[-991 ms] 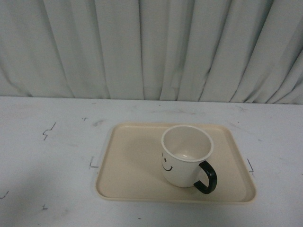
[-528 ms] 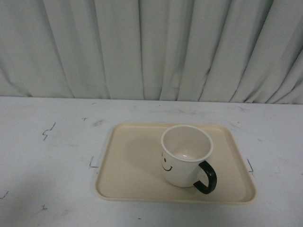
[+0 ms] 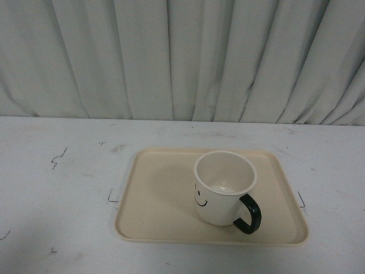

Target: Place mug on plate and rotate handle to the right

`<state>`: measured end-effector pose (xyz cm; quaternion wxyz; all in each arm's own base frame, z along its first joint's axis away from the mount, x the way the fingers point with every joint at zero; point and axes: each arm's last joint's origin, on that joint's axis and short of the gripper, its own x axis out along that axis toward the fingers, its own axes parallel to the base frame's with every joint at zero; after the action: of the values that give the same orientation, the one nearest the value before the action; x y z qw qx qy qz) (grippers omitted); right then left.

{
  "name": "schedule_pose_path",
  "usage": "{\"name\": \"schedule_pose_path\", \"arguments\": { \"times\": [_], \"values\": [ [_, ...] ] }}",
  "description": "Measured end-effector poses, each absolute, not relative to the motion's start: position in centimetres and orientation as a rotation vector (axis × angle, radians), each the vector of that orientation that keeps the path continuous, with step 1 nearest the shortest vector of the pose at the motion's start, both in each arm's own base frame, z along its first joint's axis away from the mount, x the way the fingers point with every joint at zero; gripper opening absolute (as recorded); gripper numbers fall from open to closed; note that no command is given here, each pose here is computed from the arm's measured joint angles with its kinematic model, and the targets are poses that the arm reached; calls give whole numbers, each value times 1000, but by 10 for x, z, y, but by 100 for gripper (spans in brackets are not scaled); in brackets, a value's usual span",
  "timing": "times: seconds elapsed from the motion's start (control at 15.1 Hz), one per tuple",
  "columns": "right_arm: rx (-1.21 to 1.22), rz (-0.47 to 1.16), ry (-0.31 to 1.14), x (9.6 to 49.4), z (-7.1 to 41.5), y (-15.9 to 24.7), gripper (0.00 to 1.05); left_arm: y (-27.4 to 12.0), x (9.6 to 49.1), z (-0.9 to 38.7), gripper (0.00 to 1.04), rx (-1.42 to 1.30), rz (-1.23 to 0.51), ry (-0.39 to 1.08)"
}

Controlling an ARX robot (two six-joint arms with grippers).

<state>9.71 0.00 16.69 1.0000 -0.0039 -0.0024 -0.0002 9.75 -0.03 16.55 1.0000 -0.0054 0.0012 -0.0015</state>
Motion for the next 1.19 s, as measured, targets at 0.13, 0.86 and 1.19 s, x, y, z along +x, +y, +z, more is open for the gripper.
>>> {"name": "schedule_pose_path", "arguments": {
  "times": [0.13, 0.86, 1.19],
  "values": [
    [-8, 0, -6, 97, 167, 0, 98, 0, 97, 166, 34, -11, -3, -1],
    [-36, 285, 830, 291, 208, 60, 98, 0, 97, 166, 98, -10, -3, 0],
    [46, 248, 1036, 349, 174, 101, 98, 0, 97, 166, 98, -10, -3, 0]
  ]
}}
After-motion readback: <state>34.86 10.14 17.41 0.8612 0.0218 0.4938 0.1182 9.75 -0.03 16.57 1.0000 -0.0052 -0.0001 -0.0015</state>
